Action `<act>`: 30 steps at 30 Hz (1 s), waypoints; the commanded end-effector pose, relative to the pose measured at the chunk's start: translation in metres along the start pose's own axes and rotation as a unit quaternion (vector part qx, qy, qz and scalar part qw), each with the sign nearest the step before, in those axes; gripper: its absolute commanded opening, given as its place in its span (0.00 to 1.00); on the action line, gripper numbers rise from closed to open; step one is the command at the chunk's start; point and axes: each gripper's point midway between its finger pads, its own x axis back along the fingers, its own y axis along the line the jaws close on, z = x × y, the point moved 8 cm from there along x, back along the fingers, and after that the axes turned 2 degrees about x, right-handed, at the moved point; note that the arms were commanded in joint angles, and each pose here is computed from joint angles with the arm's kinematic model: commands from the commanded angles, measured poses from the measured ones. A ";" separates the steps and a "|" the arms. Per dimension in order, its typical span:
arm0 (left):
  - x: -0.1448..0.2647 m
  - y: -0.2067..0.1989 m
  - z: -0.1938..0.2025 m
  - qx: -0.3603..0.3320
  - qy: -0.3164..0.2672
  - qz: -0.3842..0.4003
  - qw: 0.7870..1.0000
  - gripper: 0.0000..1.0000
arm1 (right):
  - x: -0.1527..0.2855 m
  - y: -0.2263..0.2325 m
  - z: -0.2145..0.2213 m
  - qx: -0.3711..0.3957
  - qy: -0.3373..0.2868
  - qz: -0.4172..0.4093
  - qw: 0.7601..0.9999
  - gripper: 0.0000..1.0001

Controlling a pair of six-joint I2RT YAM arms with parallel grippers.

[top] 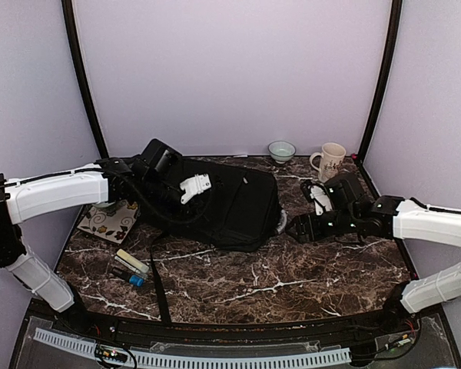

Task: Pack the student bag
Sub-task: Adjust the student bag at the center of the board, then pick up the student bag from the center of the board.

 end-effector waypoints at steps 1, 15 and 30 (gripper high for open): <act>-0.003 -0.008 0.023 -0.117 0.062 0.065 0.989 0.57 | 0.007 -0.002 -0.001 -0.019 -0.016 0.007 1.000 0.85; -0.045 0.004 0.061 -0.221 0.138 0.057 0.964 0.61 | 0.010 -0.002 -0.003 -0.016 -0.016 0.012 1.000 0.85; -0.069 0.034 0.067 -0.321 0.140 -0.097 0.932 0.59 | 0.020 -0.005 0.004 -0.032 -0.026 0.015 0.999 0.85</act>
